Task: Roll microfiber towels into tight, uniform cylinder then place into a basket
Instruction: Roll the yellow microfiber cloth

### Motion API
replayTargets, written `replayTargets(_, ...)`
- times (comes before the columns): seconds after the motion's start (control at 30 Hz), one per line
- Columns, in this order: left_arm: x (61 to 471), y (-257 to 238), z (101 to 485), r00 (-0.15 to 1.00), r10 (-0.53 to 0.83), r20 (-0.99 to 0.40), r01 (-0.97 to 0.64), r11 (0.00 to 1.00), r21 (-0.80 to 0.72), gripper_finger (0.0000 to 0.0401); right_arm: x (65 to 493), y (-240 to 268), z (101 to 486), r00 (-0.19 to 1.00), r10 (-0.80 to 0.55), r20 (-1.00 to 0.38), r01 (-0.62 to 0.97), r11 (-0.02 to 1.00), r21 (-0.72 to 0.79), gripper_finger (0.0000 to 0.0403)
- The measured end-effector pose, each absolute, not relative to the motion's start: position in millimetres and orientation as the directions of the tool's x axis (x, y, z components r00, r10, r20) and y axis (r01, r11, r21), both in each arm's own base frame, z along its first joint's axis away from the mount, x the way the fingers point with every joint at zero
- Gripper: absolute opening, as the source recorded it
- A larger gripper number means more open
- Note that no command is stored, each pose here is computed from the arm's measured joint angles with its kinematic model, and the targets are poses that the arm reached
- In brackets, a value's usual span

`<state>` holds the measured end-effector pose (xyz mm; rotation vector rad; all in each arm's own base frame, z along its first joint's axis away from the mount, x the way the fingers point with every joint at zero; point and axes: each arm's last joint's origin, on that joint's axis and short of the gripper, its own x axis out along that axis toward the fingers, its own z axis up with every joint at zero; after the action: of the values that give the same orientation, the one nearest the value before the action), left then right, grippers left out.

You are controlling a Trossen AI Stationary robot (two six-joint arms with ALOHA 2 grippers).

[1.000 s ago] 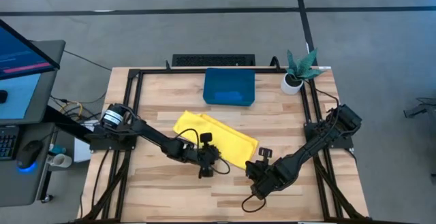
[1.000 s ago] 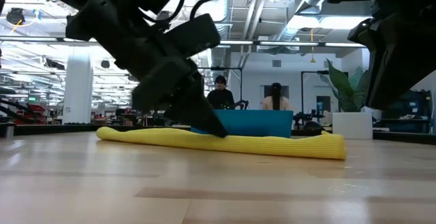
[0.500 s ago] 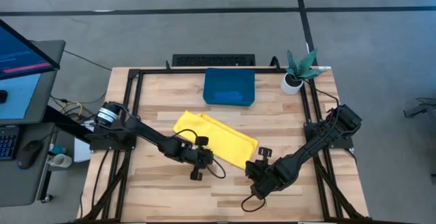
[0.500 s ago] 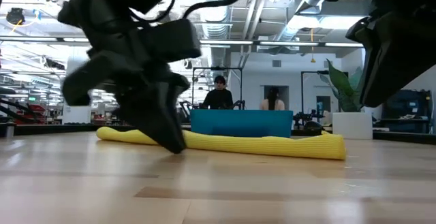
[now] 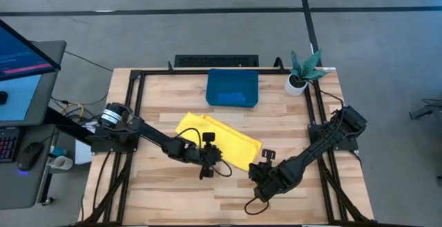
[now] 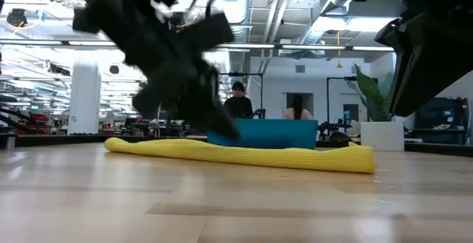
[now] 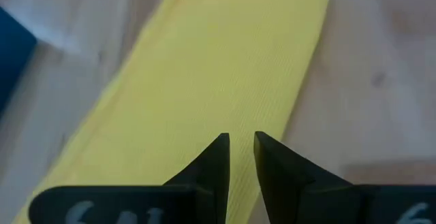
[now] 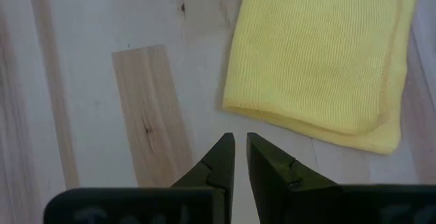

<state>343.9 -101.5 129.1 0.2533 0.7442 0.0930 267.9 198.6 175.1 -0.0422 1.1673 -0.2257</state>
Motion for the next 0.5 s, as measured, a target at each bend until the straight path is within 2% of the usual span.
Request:
replayTargets(0.13,347,-93,110,0.690,0.190,-0.698,-0.005,0.966,0.258,0.0061,268,199,175,0.372,-0.198,-0.907,0.154,0.977,-0.150,0.0063)
replayTargets(0.27,348,-93,104,0.675,0.152,-0.722,0.026,0.973,0.229,0.0061,268,199,175,0.373,-0.198,-0.907,0.154,0.977,-0.150,0.0063)
replayTargets(0.5,333,-104,109,0.596,0.119,-0.794,0.197,0.937,0.289,0.0061,268,199,175,0.375,-0.197,-0.906,0.155,0.977,-0.148,0.0063)
